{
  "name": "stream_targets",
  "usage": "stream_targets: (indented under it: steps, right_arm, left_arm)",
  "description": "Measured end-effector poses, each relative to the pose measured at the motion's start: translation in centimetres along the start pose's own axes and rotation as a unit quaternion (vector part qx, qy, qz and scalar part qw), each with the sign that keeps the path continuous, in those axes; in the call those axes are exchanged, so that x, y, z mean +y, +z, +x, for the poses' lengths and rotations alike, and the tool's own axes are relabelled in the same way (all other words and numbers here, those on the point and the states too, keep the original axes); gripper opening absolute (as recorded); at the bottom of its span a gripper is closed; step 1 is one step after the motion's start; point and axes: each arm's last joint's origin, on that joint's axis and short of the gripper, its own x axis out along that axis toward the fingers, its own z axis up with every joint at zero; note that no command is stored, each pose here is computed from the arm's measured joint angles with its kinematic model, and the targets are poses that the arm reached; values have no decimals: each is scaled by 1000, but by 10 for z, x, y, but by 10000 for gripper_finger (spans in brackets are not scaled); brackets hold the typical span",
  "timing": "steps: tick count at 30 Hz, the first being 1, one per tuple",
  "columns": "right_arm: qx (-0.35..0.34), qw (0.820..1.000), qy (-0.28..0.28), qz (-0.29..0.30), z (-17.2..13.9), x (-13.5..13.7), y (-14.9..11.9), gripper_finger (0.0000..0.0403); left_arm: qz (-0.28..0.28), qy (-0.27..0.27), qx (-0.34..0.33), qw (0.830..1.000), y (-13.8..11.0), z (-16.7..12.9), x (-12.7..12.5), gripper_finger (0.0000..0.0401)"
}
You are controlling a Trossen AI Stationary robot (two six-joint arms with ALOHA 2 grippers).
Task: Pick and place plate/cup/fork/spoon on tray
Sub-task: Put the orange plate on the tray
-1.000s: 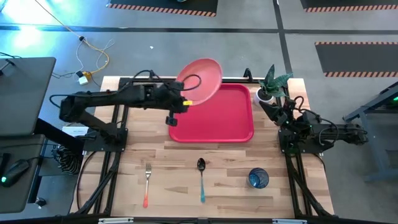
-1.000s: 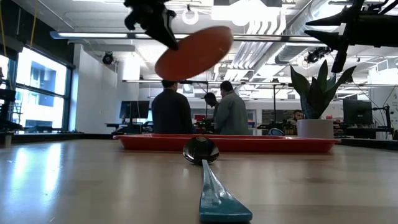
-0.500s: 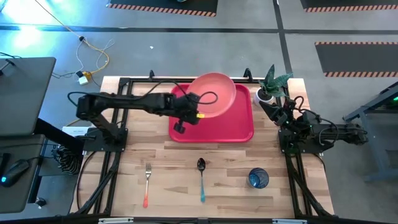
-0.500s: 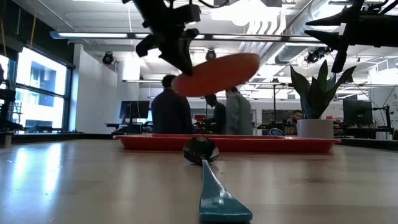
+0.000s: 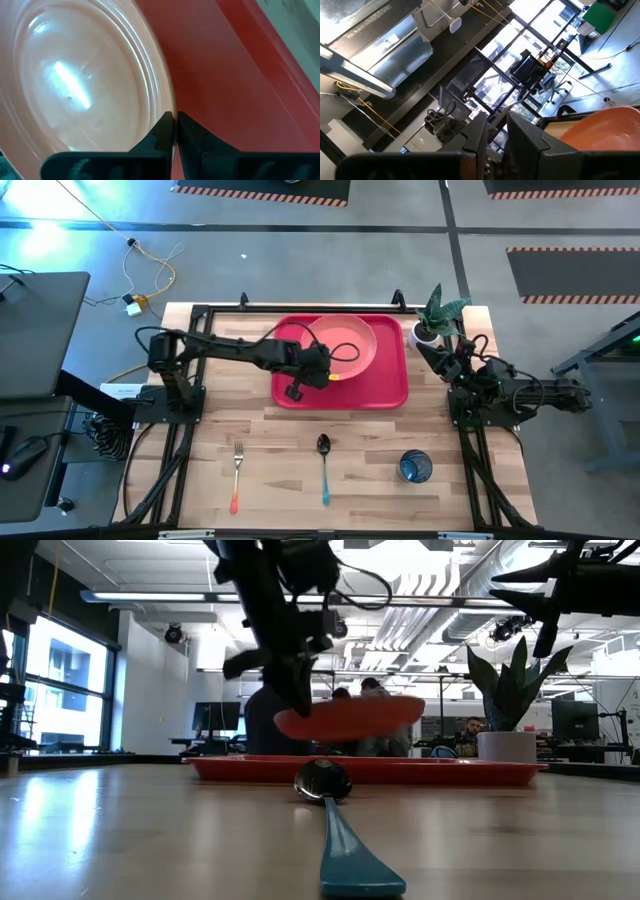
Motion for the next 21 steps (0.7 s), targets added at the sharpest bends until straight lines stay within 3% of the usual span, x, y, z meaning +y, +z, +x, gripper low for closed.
stream_targets:
  steps: [21]
  right_arm:
    - [10, 1000, -4, -5, 0, -1, -2, 67]
  left_arm:
    - [23, -15, 32, 999, 6, 28, -14, 5]
